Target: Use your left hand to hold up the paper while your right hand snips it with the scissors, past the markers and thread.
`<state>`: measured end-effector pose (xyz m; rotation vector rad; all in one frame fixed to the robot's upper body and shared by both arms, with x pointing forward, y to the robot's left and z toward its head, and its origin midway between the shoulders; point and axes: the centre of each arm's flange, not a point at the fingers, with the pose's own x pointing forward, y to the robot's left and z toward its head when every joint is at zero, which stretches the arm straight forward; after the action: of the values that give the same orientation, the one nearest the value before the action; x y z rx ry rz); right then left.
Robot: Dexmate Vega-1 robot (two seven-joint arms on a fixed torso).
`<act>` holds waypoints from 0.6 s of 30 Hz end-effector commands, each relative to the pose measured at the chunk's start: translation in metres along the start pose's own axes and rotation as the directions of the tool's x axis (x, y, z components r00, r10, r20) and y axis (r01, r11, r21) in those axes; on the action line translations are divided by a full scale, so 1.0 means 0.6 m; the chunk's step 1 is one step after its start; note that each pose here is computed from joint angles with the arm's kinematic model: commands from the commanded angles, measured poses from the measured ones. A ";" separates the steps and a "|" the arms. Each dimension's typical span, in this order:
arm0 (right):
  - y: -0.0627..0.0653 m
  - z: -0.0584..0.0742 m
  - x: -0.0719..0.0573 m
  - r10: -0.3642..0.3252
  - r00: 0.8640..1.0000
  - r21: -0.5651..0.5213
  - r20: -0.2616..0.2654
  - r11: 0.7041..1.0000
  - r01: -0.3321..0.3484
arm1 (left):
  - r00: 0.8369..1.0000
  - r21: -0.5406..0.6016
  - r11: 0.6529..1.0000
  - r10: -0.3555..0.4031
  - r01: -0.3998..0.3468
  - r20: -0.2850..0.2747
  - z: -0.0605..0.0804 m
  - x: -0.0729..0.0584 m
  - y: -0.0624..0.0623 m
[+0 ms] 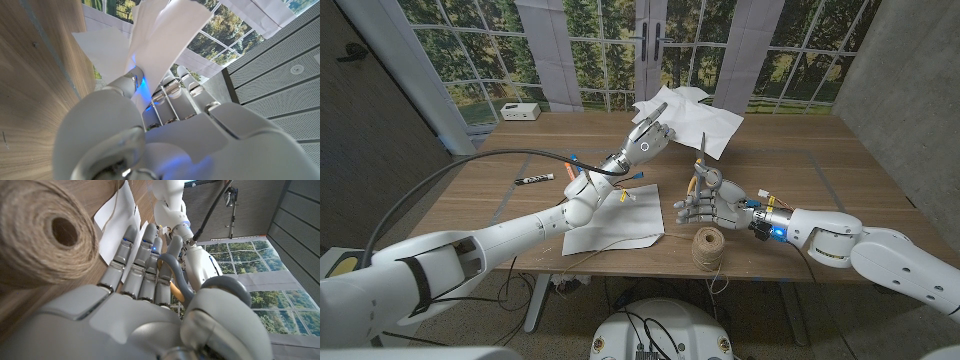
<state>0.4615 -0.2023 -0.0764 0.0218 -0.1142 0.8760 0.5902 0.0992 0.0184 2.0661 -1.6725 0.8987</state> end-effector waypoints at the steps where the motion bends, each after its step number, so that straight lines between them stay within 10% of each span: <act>1: 0.000 0.000 0.002 -0.004 1.000 0.002 0.006 1.000 0.004 | 1.000 -0.003 1.000 0.001 -0.001 0.002 0.001 -0.002 0.000; 18: -0.007 -0.005 0.016 -0.025 0.999 0.008 -0.031 1.000 0.025 | 1.000 -0.009 1.000 0.014 -0.014 0.004 0.003 -0.005 -0.003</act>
<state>0.4647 -0.2000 -0.0764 0.0261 -0.1103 0.8673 0.5908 0.0996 0.0170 2.0647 -1.6810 0.8937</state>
